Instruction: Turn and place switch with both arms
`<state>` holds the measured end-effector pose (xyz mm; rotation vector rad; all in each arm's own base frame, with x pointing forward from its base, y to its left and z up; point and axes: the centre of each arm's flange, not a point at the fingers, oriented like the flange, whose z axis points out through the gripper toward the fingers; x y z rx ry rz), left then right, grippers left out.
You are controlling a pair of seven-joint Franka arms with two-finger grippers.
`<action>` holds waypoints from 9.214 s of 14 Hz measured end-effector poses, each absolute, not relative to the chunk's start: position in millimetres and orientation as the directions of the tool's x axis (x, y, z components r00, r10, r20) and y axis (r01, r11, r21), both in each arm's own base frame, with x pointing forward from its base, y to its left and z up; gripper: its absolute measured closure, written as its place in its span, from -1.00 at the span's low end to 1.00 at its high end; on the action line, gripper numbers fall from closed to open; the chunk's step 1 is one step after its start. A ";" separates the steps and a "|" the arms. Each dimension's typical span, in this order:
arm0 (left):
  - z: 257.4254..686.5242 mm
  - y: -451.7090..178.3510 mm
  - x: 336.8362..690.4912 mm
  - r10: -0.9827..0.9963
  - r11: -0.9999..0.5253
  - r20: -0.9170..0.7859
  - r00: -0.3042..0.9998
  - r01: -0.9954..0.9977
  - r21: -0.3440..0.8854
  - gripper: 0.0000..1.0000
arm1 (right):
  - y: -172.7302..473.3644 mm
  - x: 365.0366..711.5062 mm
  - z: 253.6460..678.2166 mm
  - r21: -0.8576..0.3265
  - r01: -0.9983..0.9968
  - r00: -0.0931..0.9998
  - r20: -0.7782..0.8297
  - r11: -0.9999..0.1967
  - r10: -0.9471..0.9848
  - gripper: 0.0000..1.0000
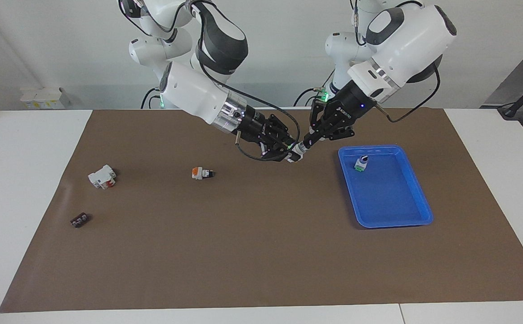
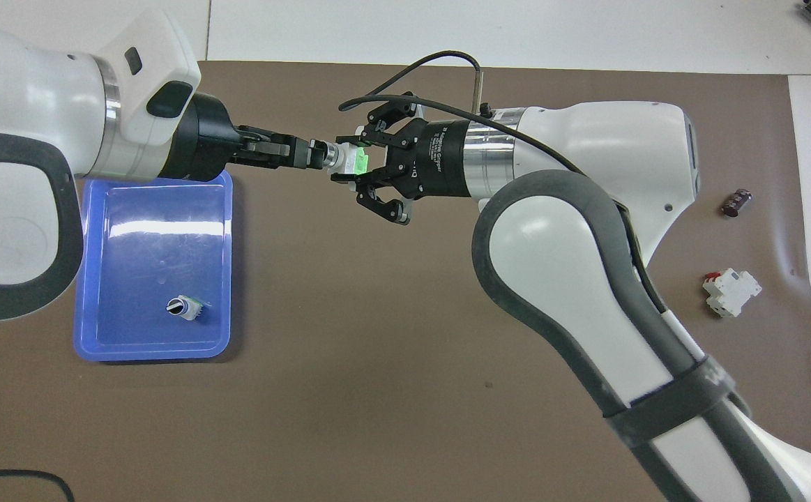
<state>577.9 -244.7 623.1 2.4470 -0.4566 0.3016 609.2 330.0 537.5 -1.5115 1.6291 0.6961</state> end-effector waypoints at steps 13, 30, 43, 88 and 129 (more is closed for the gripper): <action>630.5 -237.8 573.7 -0.576 -0.548 0.507 0.642 -0.763 0.343 0.79 | 334.2 603.2 544.0 -0.115 -0.987 0.035 -0.839 0.115 -0.544 0.19; 635.8 -237.6 570.2 -0.720 -0.391 0.552 0.420 -0.903 0.176 0.79 | 338.5 600.6 545.3 -0.116 -0.987 0.040 -0.840 0.107 -0.541 0.19; 636.1 -235.0 569.5 -0.722 -0.390 0.547 0.422 -0.903 0.181 0.79 | 341.1 599.2 545.3 -0.116 -0.988 0.042 -0.840 0.104 -0.541 0.19; 389.3 0.9 505.7 -0.487 -0.869 0.050 0.872 -0.489 0.070 -0.60 | -5.2 538.3 630.0 -0.003 -0.172 0.985 0.006 -0.985 -0.172 -1.00; 675.1 -37.7 540.6 -0.166 -0.986 -0.011 0.986 -0.166 0.035 -1.00 | -4.7 537.2 631.3 -0.003 -0.171 0.985 0.007 -0.985 -0.171 -1.00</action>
